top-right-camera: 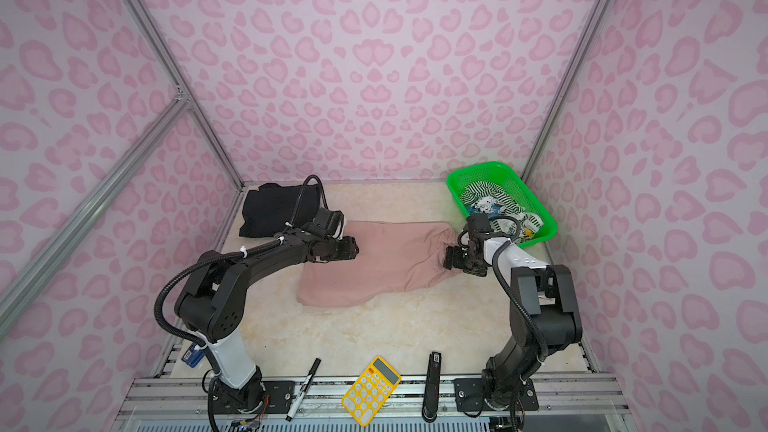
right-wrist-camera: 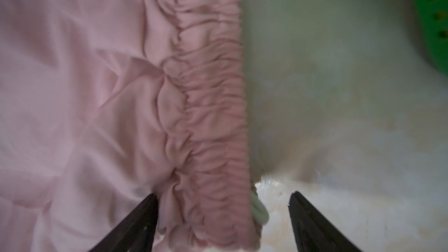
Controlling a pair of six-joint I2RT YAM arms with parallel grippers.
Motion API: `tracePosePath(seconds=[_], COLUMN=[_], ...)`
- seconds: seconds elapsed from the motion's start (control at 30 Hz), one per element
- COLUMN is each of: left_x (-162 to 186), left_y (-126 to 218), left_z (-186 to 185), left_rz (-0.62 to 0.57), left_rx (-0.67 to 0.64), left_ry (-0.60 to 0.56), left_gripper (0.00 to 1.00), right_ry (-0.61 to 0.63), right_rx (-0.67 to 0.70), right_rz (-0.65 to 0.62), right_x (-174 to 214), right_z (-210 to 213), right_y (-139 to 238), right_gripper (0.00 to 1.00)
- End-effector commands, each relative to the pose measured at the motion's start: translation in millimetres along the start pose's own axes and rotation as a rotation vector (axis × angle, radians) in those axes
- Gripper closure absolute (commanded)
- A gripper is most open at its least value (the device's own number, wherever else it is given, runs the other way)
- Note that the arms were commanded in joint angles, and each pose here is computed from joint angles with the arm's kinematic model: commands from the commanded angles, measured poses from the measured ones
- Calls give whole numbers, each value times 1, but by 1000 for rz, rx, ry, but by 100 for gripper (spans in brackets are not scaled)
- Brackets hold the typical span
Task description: Fold and stack the mixed laundry pile
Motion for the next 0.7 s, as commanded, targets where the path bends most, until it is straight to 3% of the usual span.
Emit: tracePosePath(seconds=[0.0, 0.07, 0.13, 0.23, 0.43, 0.53, 0.67], left_x=[-2, 5, 12, 21, 31, 39, 51], left_y=[-12, -17, -20, -22, -29, -35, -40], left_z=[3, 8, 10, 14, 17, 14, 2], left_rz=[1, 28, 46, 64, 106, 141, 162], left_rx=[-17, -40, -49, -65, -77, -85, -90], left_ry=[24, 30, 32, 32, 9, -16, -46], left_gripper=[44, 45, 45, 45, 45, 47, 47], right_ry=[-11, -29, -43, -56, -2, 75, 173], right_rx=[-81, -84, -87, -73, 48, 139, 262], right_rz=[-1, 24, 55, 84, 25, -35, -100], right_x=[-8, -6, -2, 7, 6, 0, -8], right_z=[14, 13, 12, 8, 1, 7, 17], right_y=[-12, -23, -30, -36, -9, 21, 61], right_gripper=[16, 18, 27, 52, 84, 93, 96])
Point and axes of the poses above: each gripper's point midway between its finger pads, its own y axis back along the fingers, its own z axis along the line the jaws close on, x = y × z, the point moved 2 cm from there along y, back along the fingers, and after that the axes turned 14 degrees about -y, right-handed, at the moved point
